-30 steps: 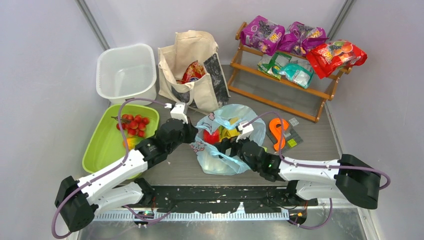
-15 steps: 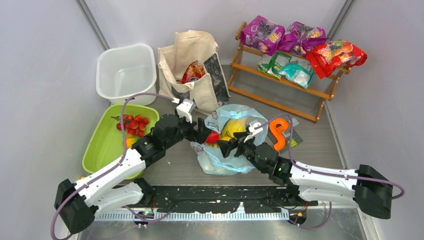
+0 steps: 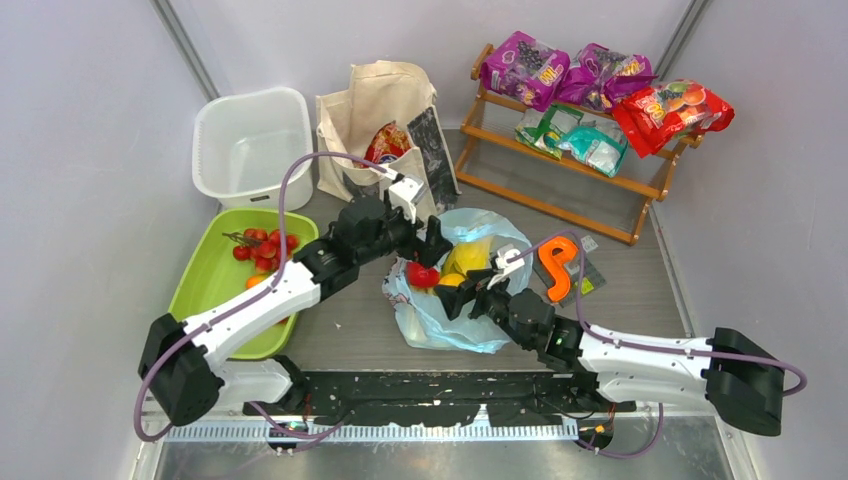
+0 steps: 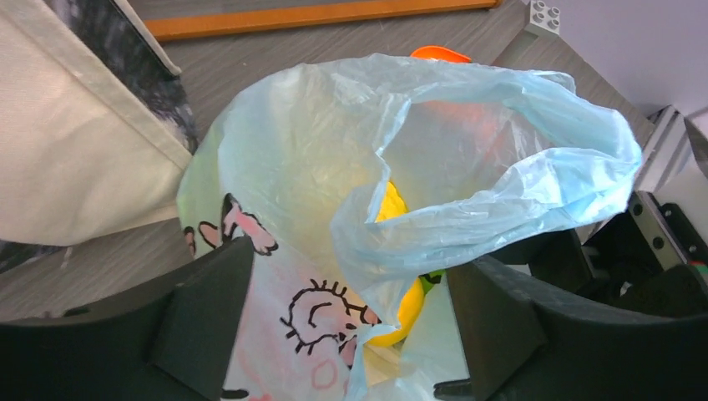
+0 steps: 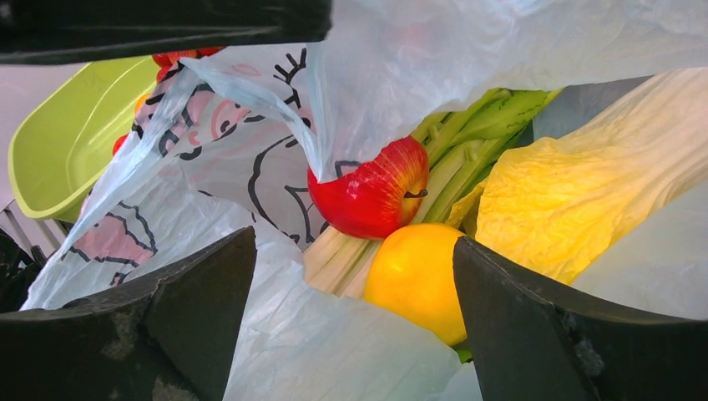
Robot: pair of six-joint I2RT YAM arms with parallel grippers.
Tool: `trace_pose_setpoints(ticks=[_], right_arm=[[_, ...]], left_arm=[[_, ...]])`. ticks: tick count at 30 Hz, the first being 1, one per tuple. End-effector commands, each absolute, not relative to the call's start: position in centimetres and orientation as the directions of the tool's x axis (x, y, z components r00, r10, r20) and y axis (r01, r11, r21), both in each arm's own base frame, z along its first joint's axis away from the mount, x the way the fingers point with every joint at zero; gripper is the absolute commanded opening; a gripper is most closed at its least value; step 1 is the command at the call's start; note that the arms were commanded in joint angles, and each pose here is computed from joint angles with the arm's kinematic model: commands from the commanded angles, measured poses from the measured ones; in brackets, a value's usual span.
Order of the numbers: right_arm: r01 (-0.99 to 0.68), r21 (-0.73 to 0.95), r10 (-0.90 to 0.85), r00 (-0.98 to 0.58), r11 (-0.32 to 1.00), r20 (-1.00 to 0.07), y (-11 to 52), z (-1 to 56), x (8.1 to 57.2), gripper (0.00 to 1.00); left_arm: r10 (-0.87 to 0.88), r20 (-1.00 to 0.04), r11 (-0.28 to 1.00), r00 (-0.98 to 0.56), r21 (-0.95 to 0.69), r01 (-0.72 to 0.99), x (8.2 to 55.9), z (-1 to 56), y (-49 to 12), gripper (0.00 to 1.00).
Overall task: Untie the knot of the grocery bags and take out the mixed food
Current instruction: Adjust the takeout bag at the center of the board, then pick up the fake fruit from the takeout bag.
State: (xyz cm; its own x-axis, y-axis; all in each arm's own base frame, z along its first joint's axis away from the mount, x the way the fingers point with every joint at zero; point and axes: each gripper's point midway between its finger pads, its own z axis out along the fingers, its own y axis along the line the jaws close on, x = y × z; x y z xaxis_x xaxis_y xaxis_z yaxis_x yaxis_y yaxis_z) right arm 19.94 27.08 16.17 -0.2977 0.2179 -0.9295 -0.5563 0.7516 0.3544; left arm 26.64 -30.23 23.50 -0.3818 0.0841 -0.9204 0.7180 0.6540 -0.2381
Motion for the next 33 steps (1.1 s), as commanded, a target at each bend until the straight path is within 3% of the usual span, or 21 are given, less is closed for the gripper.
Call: trace_pose_setpoints(ticks=[1,4,7,9,13,23,29,33], right_arm=[[-0.546,0.369,0.261,-0.268,0.752,-0.927,27.4,17.6,20.5,0.95],[-0.537,0.363,0.261,-0.259,0.761,-0.930,27.3,17.7,20.7,0.95],[-0.528,0.358,0.259,-0.254,0.770,-0.932,27.4,17.8,21.0,0.95],[-0.524,0.352,0.257,-0.248,0.775,-0.934,27.7,18.1,21.3,0.95],[-0.502,0.327,0.231,-0.246,0.801,-0.941,28.9,18.7,22.5,0.92],[-0.437,0.340,0.186,-0.357,0.833,-0.916,31.6,16.7,25.5,0.81],[-0.432,0.329,0.154,-0.392,0.840,-0.907,33.2,15.4,26.5,0.82],[-0.433,0.332,0.134,-0.427,0.838,-0.894,34.5,14.0,26.9,0.89]], left_arm=[[0.067,-0.921,0.616,-0.384,-0.265,0.742,26.8,25.0,-31.8,0.78],[0.076,-0.916,0.619,-0.393,-0.266,0.739,27.1,24.6,-32.0,0.58],[0.080,-0.923,0.632,-0.377,-0.246,0.735,27.5,25.1,-31.9,0.11],[0.083,-0.931,0.634,-0.355,-0.225,0.739,27.8,25.9,-31.8,0.00],[0.100,-0.948,0.647,-0.302,-0.169,0.743,28.7,28.4,-31.8,0.00],[0.187,-0.934,0.684,-0.305,-0.099,0.723,30.8,28.6,-31.4,0.00],[0.175,-0.935,0.684,-0.308,-0.110,0.722,31.3,29.1,-31.7,0.00],[0.176,-0.932,0.682,-0.317,-0.116,0.722,31.4,28.9,-31.7,0.00]])
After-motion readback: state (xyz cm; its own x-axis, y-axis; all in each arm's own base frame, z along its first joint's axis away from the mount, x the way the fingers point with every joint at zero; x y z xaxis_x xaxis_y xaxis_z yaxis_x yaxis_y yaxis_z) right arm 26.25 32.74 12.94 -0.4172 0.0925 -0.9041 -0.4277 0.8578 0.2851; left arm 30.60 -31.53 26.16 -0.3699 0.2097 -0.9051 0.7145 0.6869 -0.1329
